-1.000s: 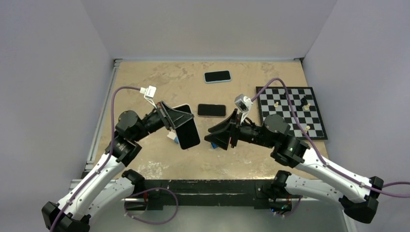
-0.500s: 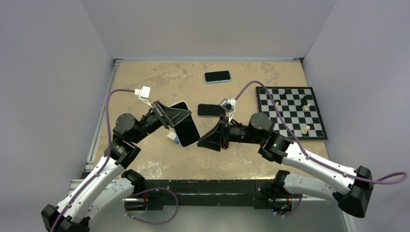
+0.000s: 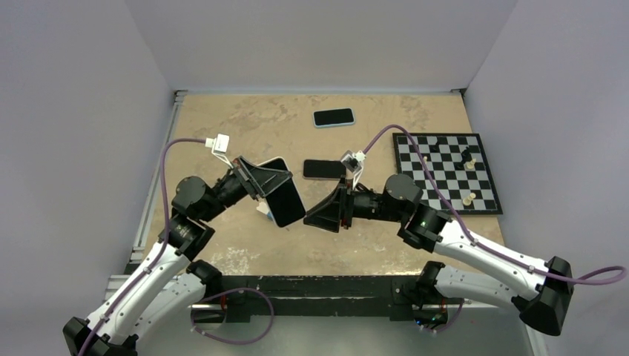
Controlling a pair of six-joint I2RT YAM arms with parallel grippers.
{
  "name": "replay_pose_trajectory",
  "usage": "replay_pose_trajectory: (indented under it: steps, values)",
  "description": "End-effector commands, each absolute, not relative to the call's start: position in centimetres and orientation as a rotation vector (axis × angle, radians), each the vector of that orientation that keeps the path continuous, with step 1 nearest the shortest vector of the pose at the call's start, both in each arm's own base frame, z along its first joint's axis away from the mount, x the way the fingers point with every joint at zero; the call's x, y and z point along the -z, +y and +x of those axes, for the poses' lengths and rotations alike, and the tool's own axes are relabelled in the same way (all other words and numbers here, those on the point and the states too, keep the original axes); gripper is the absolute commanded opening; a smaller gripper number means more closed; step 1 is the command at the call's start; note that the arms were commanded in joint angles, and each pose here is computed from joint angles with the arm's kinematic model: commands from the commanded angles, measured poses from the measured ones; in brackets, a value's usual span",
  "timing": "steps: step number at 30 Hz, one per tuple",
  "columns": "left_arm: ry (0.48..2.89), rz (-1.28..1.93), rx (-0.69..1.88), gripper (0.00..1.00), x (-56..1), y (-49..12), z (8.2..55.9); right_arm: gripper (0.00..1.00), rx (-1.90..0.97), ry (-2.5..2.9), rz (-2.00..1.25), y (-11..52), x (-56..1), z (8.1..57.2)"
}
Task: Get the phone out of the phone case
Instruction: Remove the phone case from the phone.
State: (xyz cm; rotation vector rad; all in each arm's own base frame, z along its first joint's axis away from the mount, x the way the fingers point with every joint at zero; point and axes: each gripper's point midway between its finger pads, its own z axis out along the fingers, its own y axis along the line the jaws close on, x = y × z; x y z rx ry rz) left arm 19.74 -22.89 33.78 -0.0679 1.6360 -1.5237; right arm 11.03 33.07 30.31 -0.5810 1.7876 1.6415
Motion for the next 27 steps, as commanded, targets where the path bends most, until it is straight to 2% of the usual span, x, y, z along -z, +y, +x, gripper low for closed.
replay_pose_trajectory:
  steps: [1,21,27]
  values:
    - [1.52,-0.008,1.545,0.0,-37.1,-22.4,18.7,0.48,-1.591,1.772,-0.55,32.7,-30.3,11.9]
    - [1.511,0.017,1.588,0.0,-37.3,-23.0,18.6,0.45,-1.678,1.76,-0.601,34.1,-30.3,11.4]
    - [1.476,0.073,1.787,0.0,-38.3,-24.6,17.6,0.45,-1.739,1.732,-0.619,34.9,-30.8,11.3]
